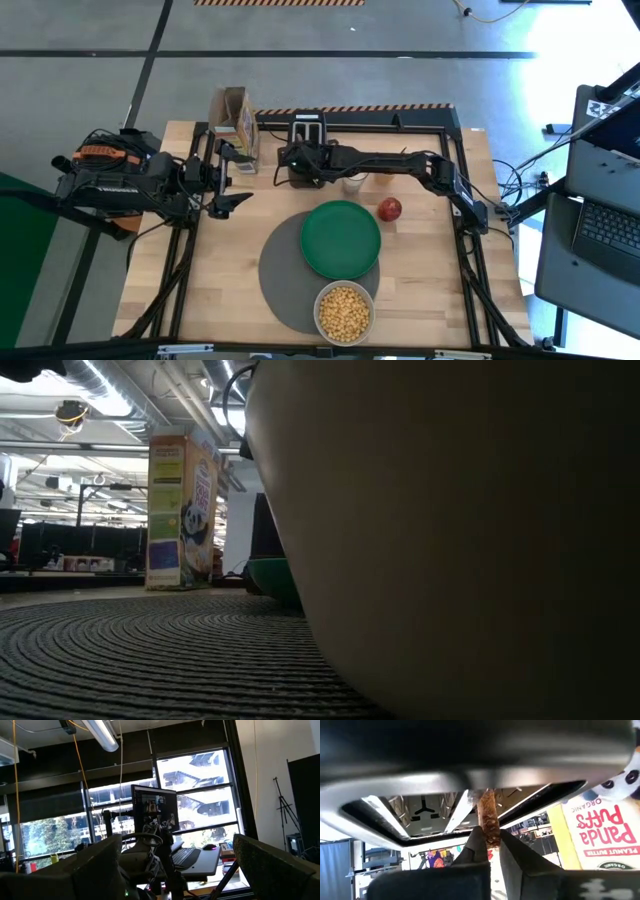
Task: Arrange a breakfast setting
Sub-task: Put the toasted bread on the green plate
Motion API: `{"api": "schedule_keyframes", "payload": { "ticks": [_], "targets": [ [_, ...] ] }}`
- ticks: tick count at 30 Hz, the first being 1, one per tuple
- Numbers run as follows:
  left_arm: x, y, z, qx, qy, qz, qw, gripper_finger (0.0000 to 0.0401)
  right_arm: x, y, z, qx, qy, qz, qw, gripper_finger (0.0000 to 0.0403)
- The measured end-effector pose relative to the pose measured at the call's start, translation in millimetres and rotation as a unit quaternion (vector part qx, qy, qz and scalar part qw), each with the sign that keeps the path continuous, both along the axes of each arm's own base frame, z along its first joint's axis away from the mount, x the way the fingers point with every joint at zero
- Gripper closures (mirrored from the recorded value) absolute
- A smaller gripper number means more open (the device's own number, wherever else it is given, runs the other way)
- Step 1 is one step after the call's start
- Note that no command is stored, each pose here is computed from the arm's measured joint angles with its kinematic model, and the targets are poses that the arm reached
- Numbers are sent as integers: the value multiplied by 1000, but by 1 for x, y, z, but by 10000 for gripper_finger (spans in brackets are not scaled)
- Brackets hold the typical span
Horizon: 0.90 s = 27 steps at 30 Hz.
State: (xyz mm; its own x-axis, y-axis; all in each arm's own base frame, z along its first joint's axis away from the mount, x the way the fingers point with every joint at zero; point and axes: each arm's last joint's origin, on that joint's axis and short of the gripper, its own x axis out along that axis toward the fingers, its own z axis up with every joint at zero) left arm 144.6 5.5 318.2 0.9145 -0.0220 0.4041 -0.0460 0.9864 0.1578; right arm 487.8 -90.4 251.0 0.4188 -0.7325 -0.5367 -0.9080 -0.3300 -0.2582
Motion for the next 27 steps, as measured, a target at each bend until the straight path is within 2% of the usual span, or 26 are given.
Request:
{"api": "schedule_keyframes", "payload": {
  "ticks": [8, 16, 27],
  "targets": [
    [0, 0, 0, 0, 0, 0, 1000, 25, 2, -2, 7, -36, -21, -28, 999, 397],
    [0, 0, 0, 0, 1, 0, 1000, 25, 4, 2, 27, -55, -46, -41, 997, 396],
    [1, 0, -1, -4, 8, -3, 1000, 25, -2, 38, 72, -72, -75, -58, 993, 399]
  ]
}}
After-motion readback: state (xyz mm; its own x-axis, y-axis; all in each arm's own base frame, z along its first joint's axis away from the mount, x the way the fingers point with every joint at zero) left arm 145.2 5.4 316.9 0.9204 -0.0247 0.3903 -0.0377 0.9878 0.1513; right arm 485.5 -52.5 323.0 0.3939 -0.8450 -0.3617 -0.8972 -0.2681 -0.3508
